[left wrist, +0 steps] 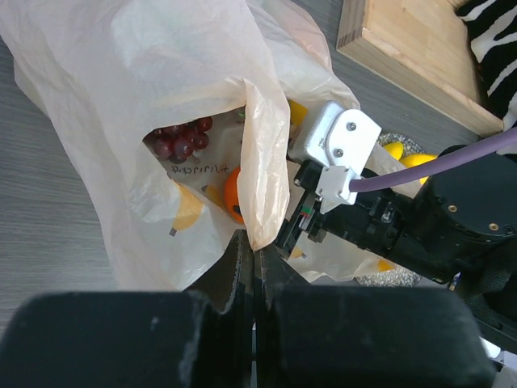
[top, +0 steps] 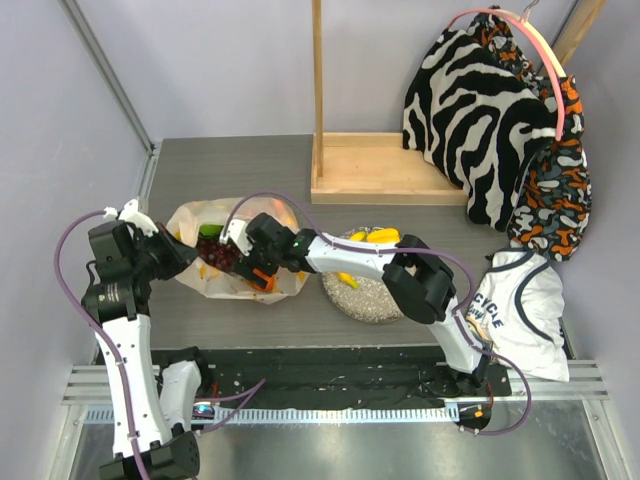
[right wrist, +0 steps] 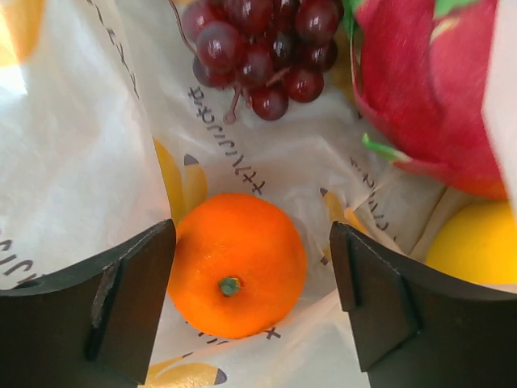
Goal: Take the fake fruits out of the plastic bag
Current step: Take out the fake fruit from the plastic bag.
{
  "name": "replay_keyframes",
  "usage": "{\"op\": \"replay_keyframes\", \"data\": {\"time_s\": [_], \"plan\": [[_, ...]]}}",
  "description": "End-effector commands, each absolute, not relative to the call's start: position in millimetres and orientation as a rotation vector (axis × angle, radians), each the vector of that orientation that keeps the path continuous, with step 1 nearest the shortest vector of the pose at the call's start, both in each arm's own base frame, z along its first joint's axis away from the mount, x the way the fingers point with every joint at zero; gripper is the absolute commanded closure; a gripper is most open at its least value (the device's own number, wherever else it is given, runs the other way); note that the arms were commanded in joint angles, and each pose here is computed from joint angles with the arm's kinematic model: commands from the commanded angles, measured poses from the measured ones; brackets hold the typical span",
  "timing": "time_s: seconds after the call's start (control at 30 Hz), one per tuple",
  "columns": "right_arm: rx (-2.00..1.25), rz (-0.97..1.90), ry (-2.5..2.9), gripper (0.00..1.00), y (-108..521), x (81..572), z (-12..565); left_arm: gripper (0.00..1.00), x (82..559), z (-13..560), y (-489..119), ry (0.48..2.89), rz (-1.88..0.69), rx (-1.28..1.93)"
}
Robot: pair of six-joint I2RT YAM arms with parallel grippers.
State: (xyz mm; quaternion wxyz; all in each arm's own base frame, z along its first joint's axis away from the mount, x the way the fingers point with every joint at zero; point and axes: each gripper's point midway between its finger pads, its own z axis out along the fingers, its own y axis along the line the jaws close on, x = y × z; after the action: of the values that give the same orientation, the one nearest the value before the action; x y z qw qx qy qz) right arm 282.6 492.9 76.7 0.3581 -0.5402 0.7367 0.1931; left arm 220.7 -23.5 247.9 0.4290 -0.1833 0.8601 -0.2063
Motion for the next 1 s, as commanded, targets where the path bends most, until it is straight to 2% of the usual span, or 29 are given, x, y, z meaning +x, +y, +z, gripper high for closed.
{"op": "replay_keyframes", "data": {"time_s": [0.0, 0.27, 0.3, 0.33, 0.43, 0.5, 0.63, 0.73, 0.83, 0.97], "plan": [[-1.372, 0.489, 1.887, 0.13, 494, 279, 78, 1.0, 222, 253, -23, 2.115, -0.521, -0.448], [-1.44, 0.433, 1.894, 0.09, 483, 263, 59, 1.0, 225, 251, -25, 2.112, -0.552, -0.462], [-1.453, 0.432, 1.88, 0.1, 484, 262, 61, 1.0, 225, 250, -26, 2.115, -0.558, -0.463], [-1.46, 0.429, 1.872, 0.2, 484, 263, 63, 1.0, 226, 250, -26, 2.114, -0.562, -0.465], [-1.455, 0.436, 1.802, 0.29, 491, 267, 94, 1.0, 227, 254, -26, 2.11, -0.565, -0.458], [-1.436, 0.466, 1.715, 0.32, 498, 269, 138, 1.0, 226, 255, -27, 2.109, -0.568, -0.454], [-1.427, 0.579, 1.568, 0.33, 502, 256, 222, 1.0, 227, 253, -28, 2.115, -0.574, -0.455], [-1.45, 0.655, 1.526, 0.34, 495, 241, 264, 1.0, 229, 253, -28, 2.113, -0.577, -0.457], [-1.452, 0.703, 1.495, 0.34, 480, 227, 296, 1.0, 230, 253, -28, 2.108, -0.582, -0.461], [-1.431, 0.656, 1.523, 0.34, 437, 222, 313, 1.0, 229, 256, -28, 2.105, -0.582, -0.457]]}}
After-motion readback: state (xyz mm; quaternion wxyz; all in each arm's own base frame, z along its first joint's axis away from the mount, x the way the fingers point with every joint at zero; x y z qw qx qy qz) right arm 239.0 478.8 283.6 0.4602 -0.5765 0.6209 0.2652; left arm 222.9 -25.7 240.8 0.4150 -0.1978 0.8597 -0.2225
